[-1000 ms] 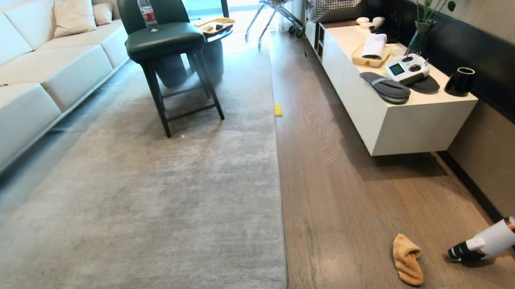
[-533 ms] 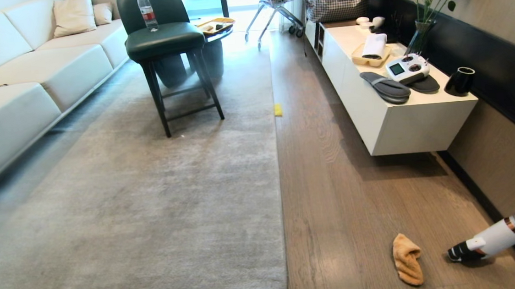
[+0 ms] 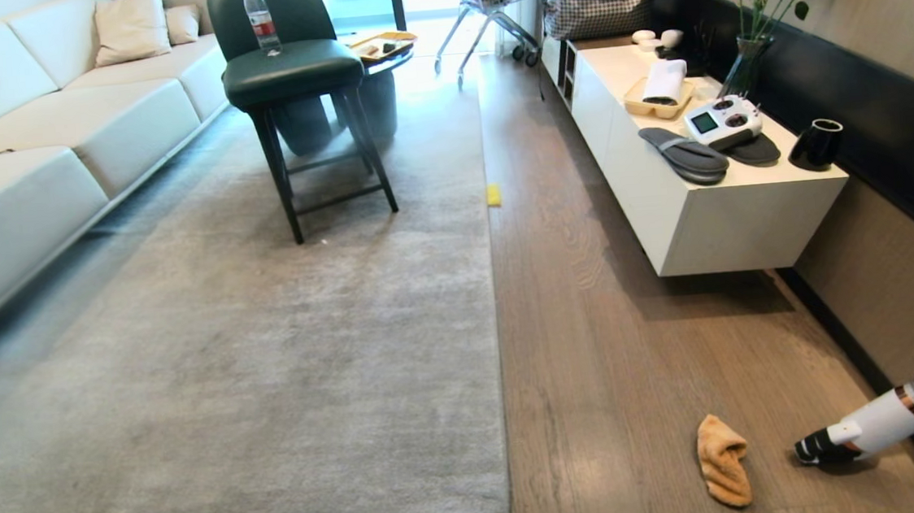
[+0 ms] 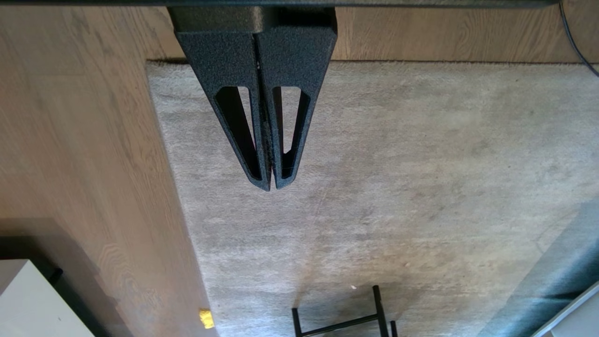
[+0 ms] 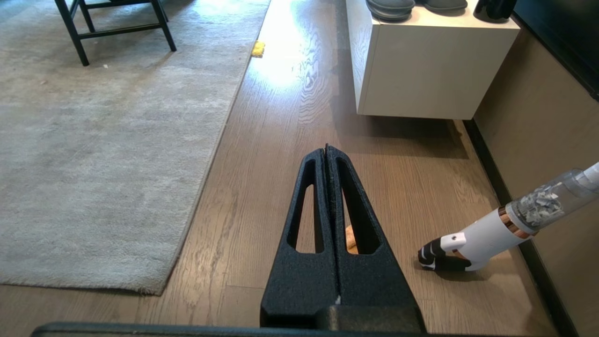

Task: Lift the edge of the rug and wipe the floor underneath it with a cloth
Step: Lift up the carpet

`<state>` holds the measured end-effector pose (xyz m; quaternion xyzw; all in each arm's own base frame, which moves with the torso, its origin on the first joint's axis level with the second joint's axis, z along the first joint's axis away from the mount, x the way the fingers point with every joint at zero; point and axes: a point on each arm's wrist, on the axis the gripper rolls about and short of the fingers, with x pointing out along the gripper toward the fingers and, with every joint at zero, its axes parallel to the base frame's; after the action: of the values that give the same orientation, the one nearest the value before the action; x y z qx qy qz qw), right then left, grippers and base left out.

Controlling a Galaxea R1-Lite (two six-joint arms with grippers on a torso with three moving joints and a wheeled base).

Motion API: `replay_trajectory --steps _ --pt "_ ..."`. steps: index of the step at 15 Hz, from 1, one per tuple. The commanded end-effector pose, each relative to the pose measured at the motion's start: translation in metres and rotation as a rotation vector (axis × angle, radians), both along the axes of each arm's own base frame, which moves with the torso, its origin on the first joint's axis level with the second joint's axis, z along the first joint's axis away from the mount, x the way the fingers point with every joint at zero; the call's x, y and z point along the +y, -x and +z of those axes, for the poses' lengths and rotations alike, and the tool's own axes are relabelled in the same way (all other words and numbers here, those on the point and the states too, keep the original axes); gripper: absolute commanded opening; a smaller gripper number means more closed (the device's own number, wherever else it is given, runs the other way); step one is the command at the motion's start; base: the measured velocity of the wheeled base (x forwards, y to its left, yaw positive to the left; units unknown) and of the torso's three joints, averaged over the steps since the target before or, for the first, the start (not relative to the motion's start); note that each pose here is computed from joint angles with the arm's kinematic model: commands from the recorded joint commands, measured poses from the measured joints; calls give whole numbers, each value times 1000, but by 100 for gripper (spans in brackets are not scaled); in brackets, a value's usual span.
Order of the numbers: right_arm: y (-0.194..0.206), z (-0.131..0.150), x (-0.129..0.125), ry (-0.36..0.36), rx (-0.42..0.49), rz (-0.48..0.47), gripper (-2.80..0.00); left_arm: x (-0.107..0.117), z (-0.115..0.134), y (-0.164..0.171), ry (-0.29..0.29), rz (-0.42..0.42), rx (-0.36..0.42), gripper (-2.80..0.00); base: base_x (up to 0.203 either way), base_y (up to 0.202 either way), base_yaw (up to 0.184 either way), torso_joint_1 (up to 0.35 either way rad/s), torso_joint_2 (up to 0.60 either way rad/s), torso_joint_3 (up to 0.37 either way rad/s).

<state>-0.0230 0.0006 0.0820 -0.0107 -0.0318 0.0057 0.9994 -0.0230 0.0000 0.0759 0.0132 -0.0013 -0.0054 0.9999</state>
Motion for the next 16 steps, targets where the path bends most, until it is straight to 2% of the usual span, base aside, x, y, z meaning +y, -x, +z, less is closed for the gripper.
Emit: replay_trajectory --steps 1,16 --pt "0 0 0 1 -1 0 -280 0 0 0 0 1 1 -280 0 0 0 0 0 0" --pt "0 0 0 1 -1 0 -280 0 0 0 -3 2 2 -280 0 0 0 0 0 0"
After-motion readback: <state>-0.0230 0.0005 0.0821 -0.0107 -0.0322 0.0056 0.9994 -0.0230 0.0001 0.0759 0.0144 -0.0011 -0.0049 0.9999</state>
